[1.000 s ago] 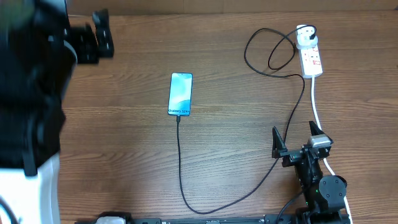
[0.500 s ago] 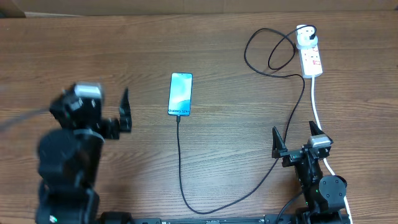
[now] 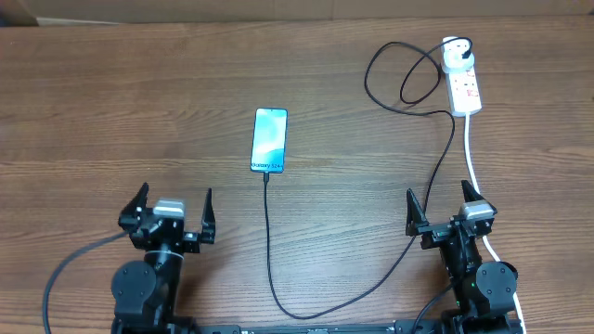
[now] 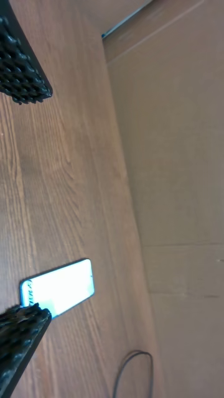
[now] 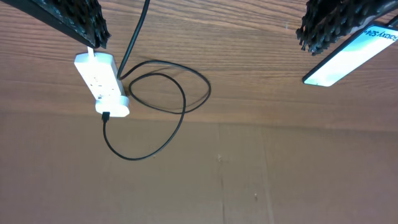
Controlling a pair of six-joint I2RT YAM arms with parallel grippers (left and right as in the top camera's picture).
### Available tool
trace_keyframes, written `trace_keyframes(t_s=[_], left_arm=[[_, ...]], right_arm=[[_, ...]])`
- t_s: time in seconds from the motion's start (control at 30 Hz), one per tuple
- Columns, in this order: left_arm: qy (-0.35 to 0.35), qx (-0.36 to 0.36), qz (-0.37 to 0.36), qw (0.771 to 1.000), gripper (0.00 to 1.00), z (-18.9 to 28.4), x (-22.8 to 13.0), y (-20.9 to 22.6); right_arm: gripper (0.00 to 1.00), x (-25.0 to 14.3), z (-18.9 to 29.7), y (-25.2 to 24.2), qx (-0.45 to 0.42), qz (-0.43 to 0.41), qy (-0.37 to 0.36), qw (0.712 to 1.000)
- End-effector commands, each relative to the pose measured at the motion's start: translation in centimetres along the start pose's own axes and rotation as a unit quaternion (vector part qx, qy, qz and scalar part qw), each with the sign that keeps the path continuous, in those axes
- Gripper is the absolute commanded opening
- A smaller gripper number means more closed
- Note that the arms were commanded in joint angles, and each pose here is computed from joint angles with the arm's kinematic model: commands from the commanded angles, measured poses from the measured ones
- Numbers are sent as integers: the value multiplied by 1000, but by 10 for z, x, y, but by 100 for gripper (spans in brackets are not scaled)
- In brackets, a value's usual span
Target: Plug charger to phone and switch on socket
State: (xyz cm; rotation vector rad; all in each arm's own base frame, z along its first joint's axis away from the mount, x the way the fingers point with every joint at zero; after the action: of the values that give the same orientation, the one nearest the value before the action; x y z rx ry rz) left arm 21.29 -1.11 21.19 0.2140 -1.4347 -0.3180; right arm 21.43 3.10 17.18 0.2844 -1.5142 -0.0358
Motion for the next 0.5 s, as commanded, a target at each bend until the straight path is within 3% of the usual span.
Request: trace_keyframes(t_s=[0.0,0.47], left_arm=[[-16,6,-36,999,99,3,-9,-3],[-3,28,-110,994,100,-8,-53,-7]], right_arm=[[100,-1,0,0,-1,-1,-4,1000],[100,-1,0,0,-1,-1,-4,1000]])
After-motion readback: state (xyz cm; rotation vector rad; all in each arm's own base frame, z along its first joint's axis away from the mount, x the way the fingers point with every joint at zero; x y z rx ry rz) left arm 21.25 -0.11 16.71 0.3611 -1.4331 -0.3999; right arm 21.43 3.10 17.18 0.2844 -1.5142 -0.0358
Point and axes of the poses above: each gripper's point midway between its finger pads, its own z axis back along the fingers, its own y axis along the line the jaws close on, x = y × z, the point moved 3 cm from there along z, back along the fingers, and after that the axes turned 11 degrees about -z, right-handed, at the moved point
